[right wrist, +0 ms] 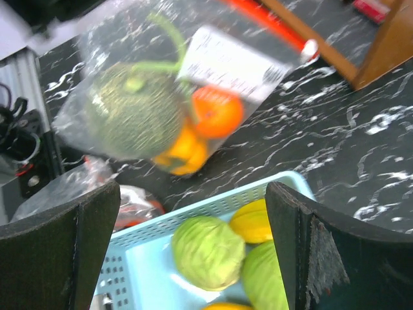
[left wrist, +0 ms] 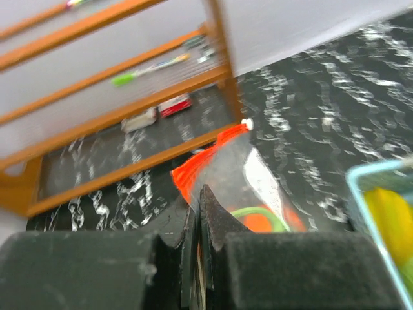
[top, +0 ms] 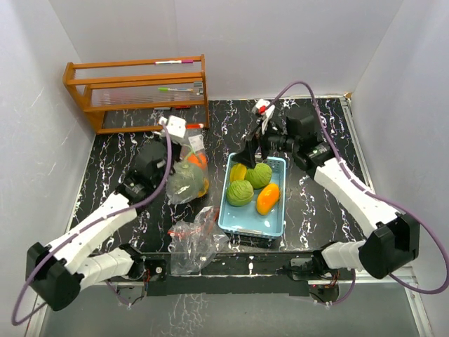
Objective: Place the food in the zip-top bag and seal the zipper
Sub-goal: Place the zipper food storage bag at the center of the board, then pick up the zipper food storage bag at the center of the board.
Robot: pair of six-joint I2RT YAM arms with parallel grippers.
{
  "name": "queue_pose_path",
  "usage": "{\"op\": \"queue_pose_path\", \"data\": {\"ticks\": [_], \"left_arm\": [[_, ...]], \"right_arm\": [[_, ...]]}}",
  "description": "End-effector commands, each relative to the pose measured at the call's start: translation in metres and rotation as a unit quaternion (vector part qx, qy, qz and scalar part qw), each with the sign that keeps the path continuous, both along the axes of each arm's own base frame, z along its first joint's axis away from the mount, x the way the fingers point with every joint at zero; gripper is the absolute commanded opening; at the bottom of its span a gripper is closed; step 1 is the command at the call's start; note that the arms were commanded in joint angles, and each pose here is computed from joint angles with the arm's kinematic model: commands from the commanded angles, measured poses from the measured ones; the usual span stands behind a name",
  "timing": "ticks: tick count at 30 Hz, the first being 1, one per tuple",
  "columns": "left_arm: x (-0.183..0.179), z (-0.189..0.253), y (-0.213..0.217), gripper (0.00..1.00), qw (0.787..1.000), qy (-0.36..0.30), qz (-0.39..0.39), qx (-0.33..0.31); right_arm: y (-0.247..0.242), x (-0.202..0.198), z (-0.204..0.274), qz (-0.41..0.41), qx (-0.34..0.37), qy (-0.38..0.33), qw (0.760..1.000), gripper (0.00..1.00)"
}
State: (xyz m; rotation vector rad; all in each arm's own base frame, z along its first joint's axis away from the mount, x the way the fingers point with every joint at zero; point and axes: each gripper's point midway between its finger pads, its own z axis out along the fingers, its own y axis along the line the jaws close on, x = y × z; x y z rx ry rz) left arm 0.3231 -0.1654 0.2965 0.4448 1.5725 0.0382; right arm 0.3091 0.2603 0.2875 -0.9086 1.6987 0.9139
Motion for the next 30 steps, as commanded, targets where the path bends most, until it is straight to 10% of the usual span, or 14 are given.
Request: {"op": "queue_pose_path", "data": {"ticks": [1,10,18,30], "left_arm": [[0.046,0.011,0.054,0.0,0.985,0.021,0.09,-0.144],[0.051,-0.01,0.072,0.1,0.977,0.056,0.092,-0.186],[0.024,-0.02,0.068,0.97,0.978,0.084,0.063,-0.183],[-0.016,0.005,0.098,0.97,0.981,0.072,0.094,-0.153]], "right_arm": [[0.015,-0.031,-0.001,0.009,0.015,0.005,1.0,0.99],[0.046,-0.093,-0.029,0.02,0.004,0.036,0.999,0.97],[0.085,-0.153,-0.069,0.046,-0.055,0.058,0.996,0.94],[0.116,-0.219,-0.1,0.034,-0.134,0.04,0.99,0.95]]}}
